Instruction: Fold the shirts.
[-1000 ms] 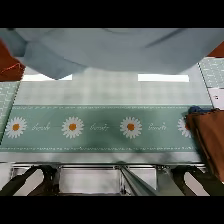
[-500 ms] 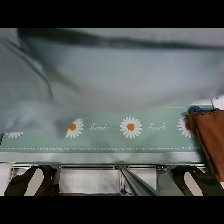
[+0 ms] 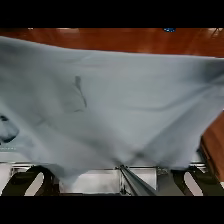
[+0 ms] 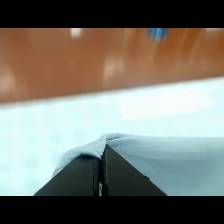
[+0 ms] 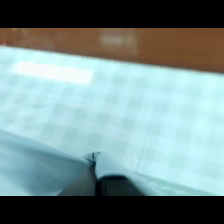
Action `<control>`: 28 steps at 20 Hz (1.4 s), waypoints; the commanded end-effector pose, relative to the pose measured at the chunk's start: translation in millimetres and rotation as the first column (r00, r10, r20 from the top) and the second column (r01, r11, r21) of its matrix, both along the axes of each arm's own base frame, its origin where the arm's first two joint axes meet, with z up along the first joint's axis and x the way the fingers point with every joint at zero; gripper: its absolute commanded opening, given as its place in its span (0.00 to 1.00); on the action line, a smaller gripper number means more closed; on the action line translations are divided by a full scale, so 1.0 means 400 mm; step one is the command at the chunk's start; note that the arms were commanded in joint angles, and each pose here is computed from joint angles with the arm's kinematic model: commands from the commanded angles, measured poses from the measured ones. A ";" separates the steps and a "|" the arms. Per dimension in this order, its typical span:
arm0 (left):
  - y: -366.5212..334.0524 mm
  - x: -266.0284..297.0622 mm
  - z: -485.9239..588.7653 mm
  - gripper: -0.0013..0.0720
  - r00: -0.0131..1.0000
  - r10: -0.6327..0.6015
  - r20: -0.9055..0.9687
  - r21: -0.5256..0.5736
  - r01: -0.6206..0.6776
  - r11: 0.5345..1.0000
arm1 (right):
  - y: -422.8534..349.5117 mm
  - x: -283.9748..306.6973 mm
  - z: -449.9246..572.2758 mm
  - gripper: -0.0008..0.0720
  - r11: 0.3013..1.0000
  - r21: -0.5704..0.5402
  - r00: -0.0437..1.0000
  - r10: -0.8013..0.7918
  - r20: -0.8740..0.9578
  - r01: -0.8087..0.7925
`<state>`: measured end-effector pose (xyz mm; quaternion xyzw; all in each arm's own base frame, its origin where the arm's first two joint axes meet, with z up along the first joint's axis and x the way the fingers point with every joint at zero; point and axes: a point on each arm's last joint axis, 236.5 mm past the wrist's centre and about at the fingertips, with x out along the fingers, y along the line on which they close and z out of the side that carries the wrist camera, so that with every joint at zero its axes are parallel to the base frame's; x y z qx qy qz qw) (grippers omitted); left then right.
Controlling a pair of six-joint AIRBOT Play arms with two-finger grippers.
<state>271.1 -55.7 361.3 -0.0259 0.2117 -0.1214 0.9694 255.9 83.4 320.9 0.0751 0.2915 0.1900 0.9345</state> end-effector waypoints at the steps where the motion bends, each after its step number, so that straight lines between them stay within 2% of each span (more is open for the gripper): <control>1: 0.032 0.202 -0.290 0.04 0.985 0.070 -0.157 -0.027 -0.075 0.997 | -0.007 0.173 -0.225 0.05 0.994 0.103 0.987 -0.015 -0.159 0.031; 3: 0.066 0.333 -0.427 0.04 0.970 0.137 -0.200 -0.062 -0.152 0.987 | -0.030 0.292 -0.358 0.05 0.991 0.119 0.967 -0.037 -0.251 0.068; 6: 0.108 0.523 -0.542 0.04 0.957 0.219 -0.189 -0.113 -0.243 0.963 | -0.053 0.490 -0.511 0.05 0.965 0.210 0.951 -0.092 -0.297 0.159; 10: 0.060 0.682 -0.700 0.04 0.924 0.181 -0.336 -0.252 -0.274 0.928 | -0.041 0.689 -0.625 0.05 0.896 0.377 0.929 -0.094 -0.357 0.236; 11: 0.040 0.706 -0.732 0.07 0.912 0.158 -0.378 -0.293 -0.280 0.914 | -0.037 0.725 -0.638 0.12 0.880 0.408 0.927 -0.088 -0.365 0.244; 12: 0.025 0.723 -0.756 0.28 0.902 0.136 -0.411 -0.315 -0.280 0.907 | -0.035 0.757 -0.649 0.40 0.864 0.434 0.922 -0.083 -0.377 0.256; 13: 0.018 0.731 -0.776 0.55 0.892 0.119 -0.437 -0.310 -0.274 0.910 | -0.034 0.781 -0.653 0.57 0.855 0.451 0.921 -0.078 -0.381 0.258; 14: 0.020 0.729 -0.790 0.71 0.877 0.102 -0.470 -0.305 -0.270 0.914 | -0.035 0.790 -0.647 0.58 0.856 0.455 0.923 -0.062 -0.381 0.246; 17: 0.132 0.668 -0.805 0.71 0.803 0.106 -0.587 -0.247 -0.302 0.921 | -0.097 0.768 -0.578 0.57 0.840 0.481 0.919 -0.052 -0.391 0.252; 19: 0.255 0.570 -0.829 0.71 0.697 0.116 -0.708 -0.222 -0.375 0.900 | -0.163 0.687 -0.550 0.57 0.862 0.454 0.900 -0.007 -0.436 0.227; 21: 0.342 0.427 -0.874 0.71 0.538 0.090 -0.838 -0.186 -0.436 0.880 | -0.246 0.568 -0.586 0.57 0.928 0.302 0.841 -0.020 -0.541 0.216; 23: 0.354 0.286 -0.921 0.71 0.396 0.039 -0.917 -0.169 -0.475 0.864 | -0.353 0.459 -0.653 0.57 0.935 0.090 0.729 -0.204 -0.654 0.342; 25: 0.341 0.198 -0.962 0.71 0.385 0.053 -0.922 -0.161 -0.502 0.850 | -0.418 0.337 -0.721 0.57 0.921 -0.094 0.648 -0.335 -0.684 0.377; 26: 0.334 0.160 -0.986 0.71 0.392 0.074 -0.917 -0.156 -0.523 0.838 | -0.418 0.289 -0.751 0.57 0.911 -0.109 0.630 -0.358 -0.689 0.398; 28: 0.308 0.081 -1.042 0.71 0.388 0.089 -0.917 -0.169 -0.583 0.795 | -0.363 0.215 -0.801 0.57 0.900 -0.012 0.639 -0.319 -0.700 0.436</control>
